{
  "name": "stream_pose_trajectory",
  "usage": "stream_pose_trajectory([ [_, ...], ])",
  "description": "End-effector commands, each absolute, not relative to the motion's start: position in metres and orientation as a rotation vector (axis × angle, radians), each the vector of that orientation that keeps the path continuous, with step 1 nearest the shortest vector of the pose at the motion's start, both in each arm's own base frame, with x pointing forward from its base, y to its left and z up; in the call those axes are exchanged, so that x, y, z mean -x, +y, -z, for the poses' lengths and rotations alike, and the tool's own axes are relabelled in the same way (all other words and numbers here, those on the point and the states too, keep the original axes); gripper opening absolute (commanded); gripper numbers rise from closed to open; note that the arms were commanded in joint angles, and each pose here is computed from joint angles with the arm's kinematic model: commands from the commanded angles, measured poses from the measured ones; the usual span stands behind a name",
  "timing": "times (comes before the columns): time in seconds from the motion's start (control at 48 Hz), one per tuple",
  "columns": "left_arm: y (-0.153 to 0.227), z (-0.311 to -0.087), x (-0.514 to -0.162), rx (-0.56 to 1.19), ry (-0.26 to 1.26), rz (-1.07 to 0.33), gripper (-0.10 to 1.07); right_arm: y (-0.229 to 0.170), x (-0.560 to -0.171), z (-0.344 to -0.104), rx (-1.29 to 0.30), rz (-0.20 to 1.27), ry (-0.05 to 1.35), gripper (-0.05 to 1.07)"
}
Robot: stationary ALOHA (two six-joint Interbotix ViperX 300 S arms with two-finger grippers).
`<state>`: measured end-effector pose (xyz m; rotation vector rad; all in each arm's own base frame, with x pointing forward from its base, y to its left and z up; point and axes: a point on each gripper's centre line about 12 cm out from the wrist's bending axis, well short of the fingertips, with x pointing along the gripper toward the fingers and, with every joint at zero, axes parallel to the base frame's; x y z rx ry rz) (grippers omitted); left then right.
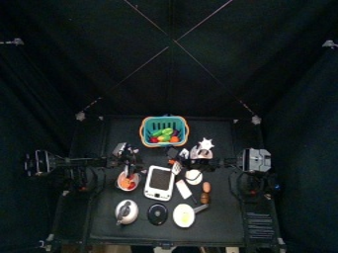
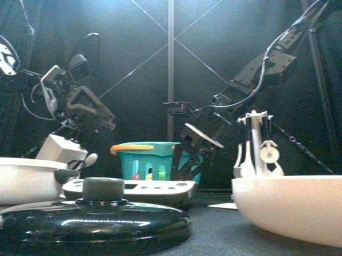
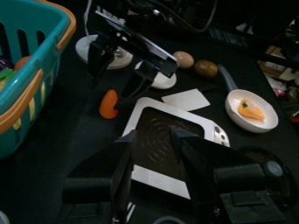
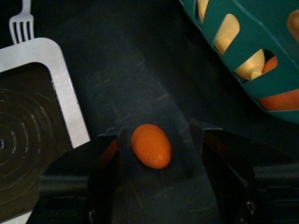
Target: Grab carrot bottom
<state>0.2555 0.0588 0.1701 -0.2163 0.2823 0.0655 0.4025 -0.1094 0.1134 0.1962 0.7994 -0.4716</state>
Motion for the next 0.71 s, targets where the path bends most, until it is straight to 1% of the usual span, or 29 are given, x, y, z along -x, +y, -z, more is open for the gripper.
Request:
stream_pose_trajectory([
  [0.0, 0.06, -0.174, -0.257, 0.21, 0.268, -0.065, 0.76, -0.116, -0.408, -0.123, -0.206, 0.483, 0.767, 0.91],
  [0.292, 0.06, -0.174, -0.257, 0.21, 0.268, -0.067, 0.76, -0.114, -0.399, -0.112, -0.237, 0.495, 0.801, 0.9],
  [0.521, 0.06, -0.174, -0.257, 0.21, 0.267, -0.065, 0.76, -0.111, -0.401, -0.109, -0.235, 0.486, 0.807, 0.89],
  [0.688, 0.06, -0.174, -0.257, 0.21, 0.268, -0.067, 0.76, -0.111, -0.4, -0.107, -0.235, 0.488, 0.812, 0.83],
])
